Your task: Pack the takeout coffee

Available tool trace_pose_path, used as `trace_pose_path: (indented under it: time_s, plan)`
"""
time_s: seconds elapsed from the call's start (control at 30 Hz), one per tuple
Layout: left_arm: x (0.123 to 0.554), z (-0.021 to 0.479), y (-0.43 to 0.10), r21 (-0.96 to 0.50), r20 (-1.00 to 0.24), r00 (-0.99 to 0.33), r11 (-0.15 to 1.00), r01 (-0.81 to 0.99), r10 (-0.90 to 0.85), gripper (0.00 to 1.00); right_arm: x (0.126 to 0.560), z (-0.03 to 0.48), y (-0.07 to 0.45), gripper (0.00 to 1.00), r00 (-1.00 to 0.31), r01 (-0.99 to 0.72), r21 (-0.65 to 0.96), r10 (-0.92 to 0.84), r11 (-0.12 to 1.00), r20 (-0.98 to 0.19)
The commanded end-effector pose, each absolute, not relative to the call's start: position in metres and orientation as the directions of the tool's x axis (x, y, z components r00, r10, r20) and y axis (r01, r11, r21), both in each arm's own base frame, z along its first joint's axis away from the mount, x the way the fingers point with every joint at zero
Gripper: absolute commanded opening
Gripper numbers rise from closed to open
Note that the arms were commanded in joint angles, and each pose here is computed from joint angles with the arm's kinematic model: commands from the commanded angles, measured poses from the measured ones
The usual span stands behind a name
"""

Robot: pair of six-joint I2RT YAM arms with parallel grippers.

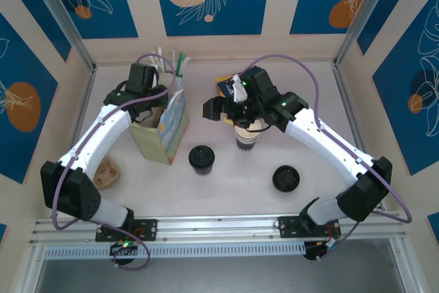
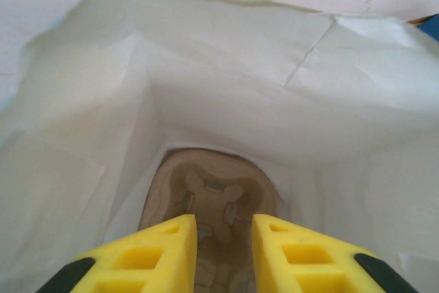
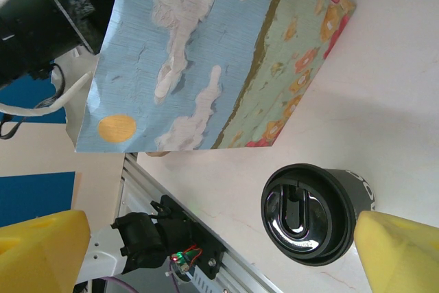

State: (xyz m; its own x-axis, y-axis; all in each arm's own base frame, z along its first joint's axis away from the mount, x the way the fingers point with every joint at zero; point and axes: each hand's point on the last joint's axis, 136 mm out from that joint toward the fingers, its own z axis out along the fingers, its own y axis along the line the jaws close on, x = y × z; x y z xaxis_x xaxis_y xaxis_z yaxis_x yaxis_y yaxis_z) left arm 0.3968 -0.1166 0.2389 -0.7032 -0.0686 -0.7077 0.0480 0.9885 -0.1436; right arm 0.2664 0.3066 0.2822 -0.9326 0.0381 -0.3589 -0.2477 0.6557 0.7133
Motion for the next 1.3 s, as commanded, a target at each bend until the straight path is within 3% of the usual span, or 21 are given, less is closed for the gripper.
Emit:
trace_pose_path:
  time_s: [0.0, 0.6, 1.03, 1.13, 1.27]
  plan:
    - [0.386, 0.261, -0.112, -0.15, -0.714, -0.696, 0.988, 0.044, -0.077, 0.26, 0.262, 0.281, 0.309, 0.99, -0.937, -0.244, 0.722, 0.033, 0.648, -0.347]
    - [0.359, 0.295, -0.102, -0.156, -0.729, -0.679, 0.987, 0.045, -0.084, 0.27, 0.261, 0.282, 0.313, 0.99, -0.937, -0.254, 0.726, 0.024, 0.639, -0.349]
    - [0.339, 0.318, -0.097, -0.159, -0.747, -0.66, 0.985, 0.061, -0.08, 0.52, 0.258, 0.284, 0.316, 0.99, -0.936, -0.261, 0.726, 0.018, 0.636, -0.353]
    - [0.337, 0.32, -0.097, -0.161, -0.747, -0.66, 0.985, 0.064, -0.08, 0.62, 0.257, 0.283, 0.317, 0.99, -0.936, -0.262, 0.725, 0.015, 0.637, -0.352]
    - [0.334, 0.324, -0.095, -0.159, -0.75, -0.657, 0.985, 0.064, -0.078, 0.62, 0.257, 0.283, 0.318, 0.99, -0.937, -0.261, 0.725, 0.015, 0.637, -0.35]
